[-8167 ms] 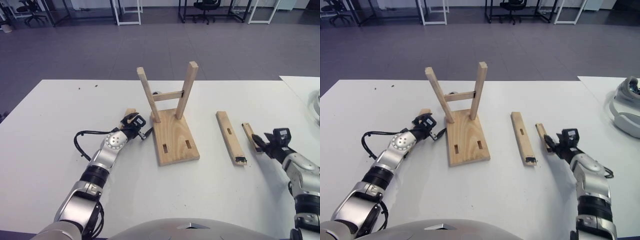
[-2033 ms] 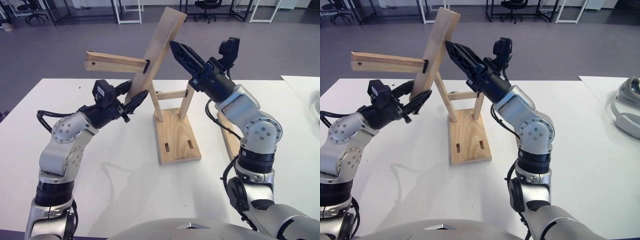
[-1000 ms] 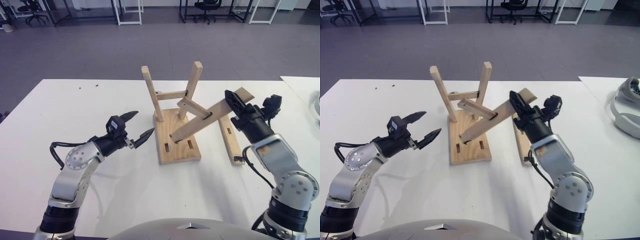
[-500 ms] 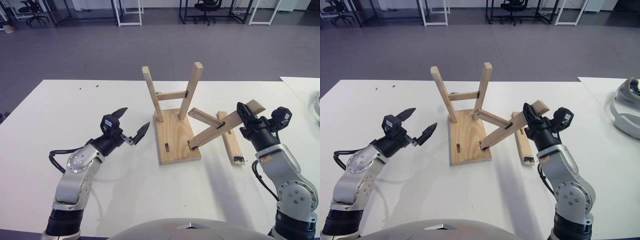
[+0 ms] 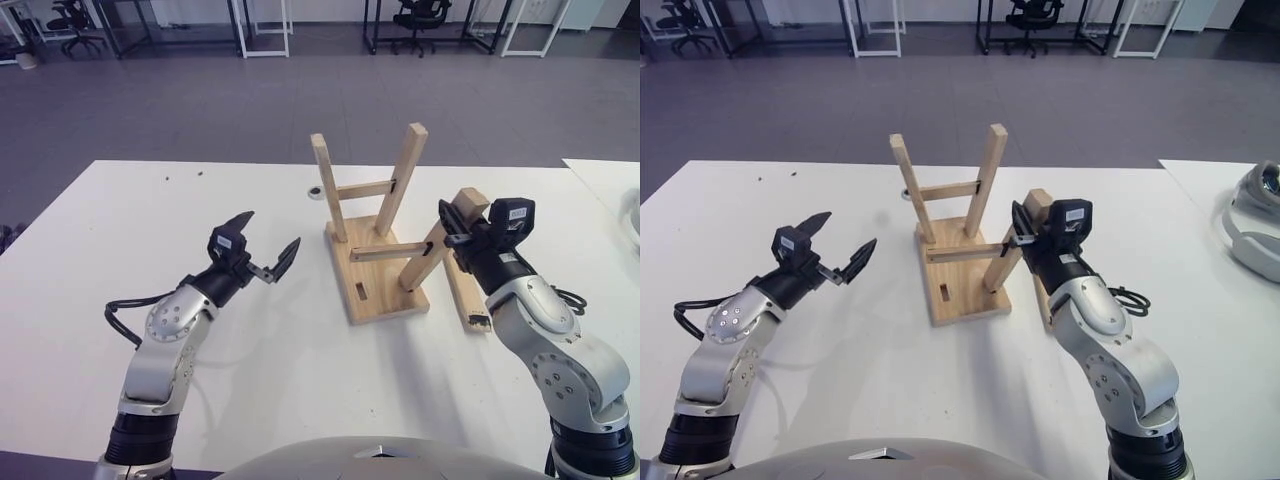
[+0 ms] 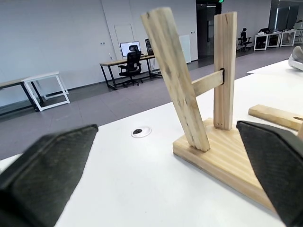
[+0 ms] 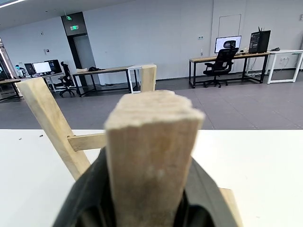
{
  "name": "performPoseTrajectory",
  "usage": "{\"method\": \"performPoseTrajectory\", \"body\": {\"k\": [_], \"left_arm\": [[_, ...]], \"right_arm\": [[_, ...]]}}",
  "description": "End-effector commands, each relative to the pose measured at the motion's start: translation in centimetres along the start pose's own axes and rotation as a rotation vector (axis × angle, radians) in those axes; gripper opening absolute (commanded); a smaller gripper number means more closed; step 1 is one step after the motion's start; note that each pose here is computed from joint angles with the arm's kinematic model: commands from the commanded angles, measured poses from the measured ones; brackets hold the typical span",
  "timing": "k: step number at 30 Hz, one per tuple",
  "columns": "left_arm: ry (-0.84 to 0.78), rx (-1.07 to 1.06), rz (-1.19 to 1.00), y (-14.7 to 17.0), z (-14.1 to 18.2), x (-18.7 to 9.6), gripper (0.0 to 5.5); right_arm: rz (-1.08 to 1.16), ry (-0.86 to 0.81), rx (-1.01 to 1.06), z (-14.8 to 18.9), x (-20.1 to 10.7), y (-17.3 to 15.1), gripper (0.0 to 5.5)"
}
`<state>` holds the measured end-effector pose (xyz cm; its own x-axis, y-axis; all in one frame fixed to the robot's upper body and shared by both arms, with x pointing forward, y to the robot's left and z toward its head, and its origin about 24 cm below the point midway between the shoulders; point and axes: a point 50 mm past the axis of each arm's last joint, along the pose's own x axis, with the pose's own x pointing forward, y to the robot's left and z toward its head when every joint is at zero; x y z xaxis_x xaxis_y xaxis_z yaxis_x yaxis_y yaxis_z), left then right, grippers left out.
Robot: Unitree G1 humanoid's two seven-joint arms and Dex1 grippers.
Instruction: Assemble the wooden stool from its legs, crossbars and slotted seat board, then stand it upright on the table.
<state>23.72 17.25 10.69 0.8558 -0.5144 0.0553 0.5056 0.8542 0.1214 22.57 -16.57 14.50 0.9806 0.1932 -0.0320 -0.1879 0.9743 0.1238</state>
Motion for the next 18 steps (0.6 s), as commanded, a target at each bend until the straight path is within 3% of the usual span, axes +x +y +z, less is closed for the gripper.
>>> {"method": "performPoseTrajectory", "body": {"k": [1, 5, 10, 13, 15, 18], "left_arm": [[0.002, 0.023, 0.008, 0.2, 0.0, 0.5, 5.4], [0.001, 0.032, 0.019, 0.5, 0.1, 0.3, 5.4], [0.003, 0.043, 0.046, 1.0, 0.1, 0.2, 5.4], [0.001, 0.051, 0.063, 1.6, 0.3, 0.0, 5.4], [-0.008, 0.054, 0.059, 1.7, 0.4, 0.3, 5.4], [-0.014, 0.055, 0.05, 1.7, 0.5, 0.8, 5.4]], "right_arm": [[-0.068, 0.256, -0.002, -4.7, -0.2, -1.6, 1.07], [0.023, -0.051, 0.053, 1.1, 1.1, -0.5, 1.07], [0.194, -0.449, 0.053, 10.0, 0.6, 0.8, 1.96], [0.122, -0.554, 0.064, 13.4, 0.5, -1.9, 2.54], [-0.057, -0.406, 0.02, 11.8, 1.9, -5.6, 2.83], [-0.172, 0.064, -0.053, 2.5, 2.7, -8.4, 3.47]]}}
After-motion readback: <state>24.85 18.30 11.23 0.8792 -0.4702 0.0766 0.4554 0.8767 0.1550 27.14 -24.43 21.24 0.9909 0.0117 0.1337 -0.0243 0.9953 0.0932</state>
